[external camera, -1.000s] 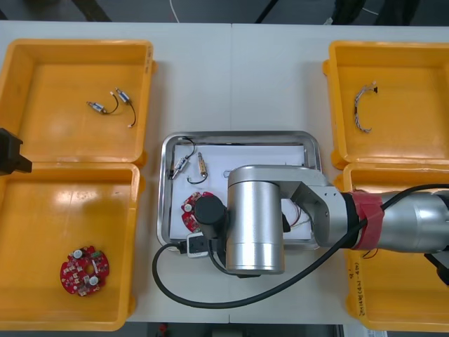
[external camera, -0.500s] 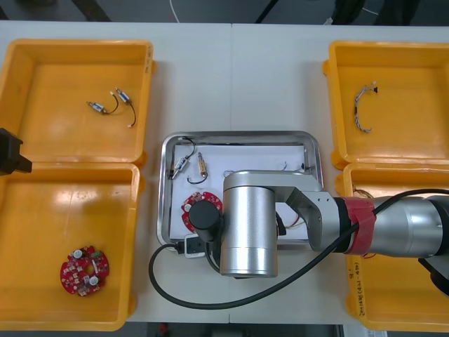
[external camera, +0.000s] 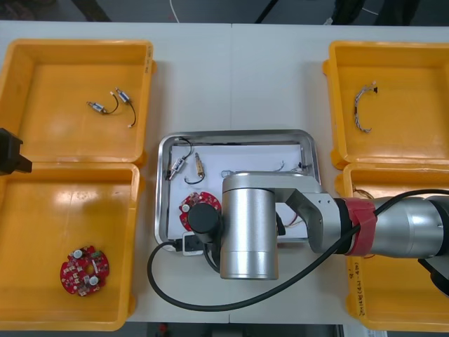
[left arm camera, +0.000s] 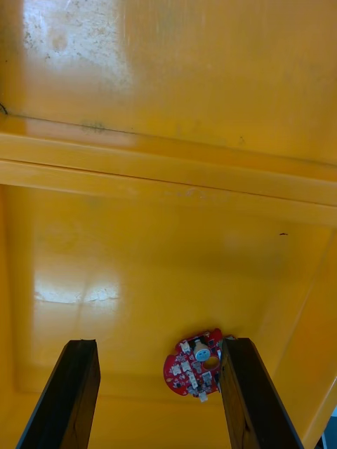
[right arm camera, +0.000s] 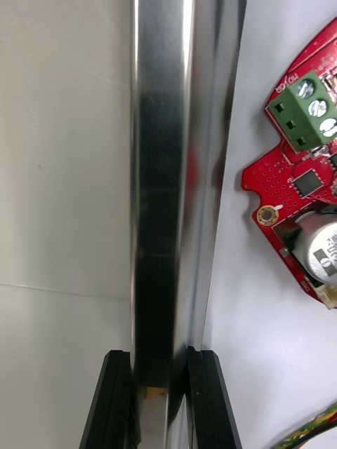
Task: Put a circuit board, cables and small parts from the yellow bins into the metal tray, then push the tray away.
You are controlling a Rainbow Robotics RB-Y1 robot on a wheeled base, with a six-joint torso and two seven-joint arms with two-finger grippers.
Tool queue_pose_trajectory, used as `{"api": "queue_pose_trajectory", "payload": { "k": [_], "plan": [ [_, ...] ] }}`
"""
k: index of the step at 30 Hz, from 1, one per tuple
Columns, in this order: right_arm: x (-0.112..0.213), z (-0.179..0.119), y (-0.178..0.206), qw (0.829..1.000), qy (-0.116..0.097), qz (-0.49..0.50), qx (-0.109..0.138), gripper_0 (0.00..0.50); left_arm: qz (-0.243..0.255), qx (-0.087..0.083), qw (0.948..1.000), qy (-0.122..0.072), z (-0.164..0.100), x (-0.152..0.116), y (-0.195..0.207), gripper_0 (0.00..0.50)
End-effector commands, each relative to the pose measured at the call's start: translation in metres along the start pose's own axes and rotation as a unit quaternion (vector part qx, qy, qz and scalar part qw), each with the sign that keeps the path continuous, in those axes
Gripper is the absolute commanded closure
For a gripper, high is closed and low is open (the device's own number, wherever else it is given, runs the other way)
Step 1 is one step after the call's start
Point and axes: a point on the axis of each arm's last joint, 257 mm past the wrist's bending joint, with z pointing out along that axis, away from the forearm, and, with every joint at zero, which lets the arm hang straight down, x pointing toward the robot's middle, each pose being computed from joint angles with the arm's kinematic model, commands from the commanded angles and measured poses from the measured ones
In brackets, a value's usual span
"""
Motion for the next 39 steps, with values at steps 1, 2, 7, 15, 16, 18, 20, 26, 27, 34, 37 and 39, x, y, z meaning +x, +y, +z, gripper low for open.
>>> {"api": "queue_pose_trajectory", "payload": {
  "k": [1,2,7,15,16,18,20,26,27,34,37,39],
  "plan": [
    [-0.005,-0.004,-0.005,1.000,-0.011,-0.002,0.025,0.500,0.053,-0.022,0.9982,-0.013,-0.015,-0.004,0.014,0.000],
    [-0.005,-0.005,-0.009,0.999,-0.011,-0.002,0.030,0.500,0.053,-0.022,0.9982,-0.013,-0.015,-0.004,0.014,0.000],
    [-0.004,-0.007,-0.024,0.999,-0.013,0.001,0.053,0.500,0.053,-0.022,0.9982,-0.013,-0.015,-0.004,0.014,0.000],
    [0.001,-0.018,-0.057,0.995,-0.012,0.016,0.093,0.500,0.053,-0.022,0.9982,-0.013,-0.015,-0.004,0.014,0.000],
    [0.002,-0.020,-0.063,0.995,-0.012,0.017,0.101,0.500,0.053,-0.022,0.9982,-0.013,-0.015,-0.004,0.014,0.000],
    [0.001,-0.024,-0.071,0.993,-0.013,0.019,0.113,0.500,0.053,-0.022,0.9982,-0.013,-0.015,-0.004,0.014,0.000],
    [0.002,-0.027,-0.081,0.992,-0.012,0.021,0.127,0.500,0.053,-0.022,0.9982,-0.013,-0.015,-0.004,0.014,0.000],
    [0.001,-0.045,-0.109,0.987,-0.019,0.032,0.157,0.500,0.053,-0.022,0.9982,-0.013,-0.015,-0.004,0.014,0.000],
    [0.001,-0.049,-0.115,0.986,-0.019,0.033,0.164,0.500,0.053,-0.022,0.9982,-0.013,-0.015,-0.004,0.014,0.000],
    [0.003,-0.060,-0.142,0.981,-0.017,0.044,0.187,0.500,0.053,-0.022,0.9982,-0.013,-0.015,-0.004,0.014,0.000],
    [0.004,-0.063,-0.152,0.980,-0.013,0.047,0.195,0.500,0.053,-0.022,0.9982,-0.013,-0.015,-0.004,0.014,0.000],
    [0.006,-0.064,-0.160,0.979,-0.011,0.049,0.199,0.500,0.053,-0.022,0.9982,-0.013,-0.015,-0.004,0.014,0.000]
  ]
}}
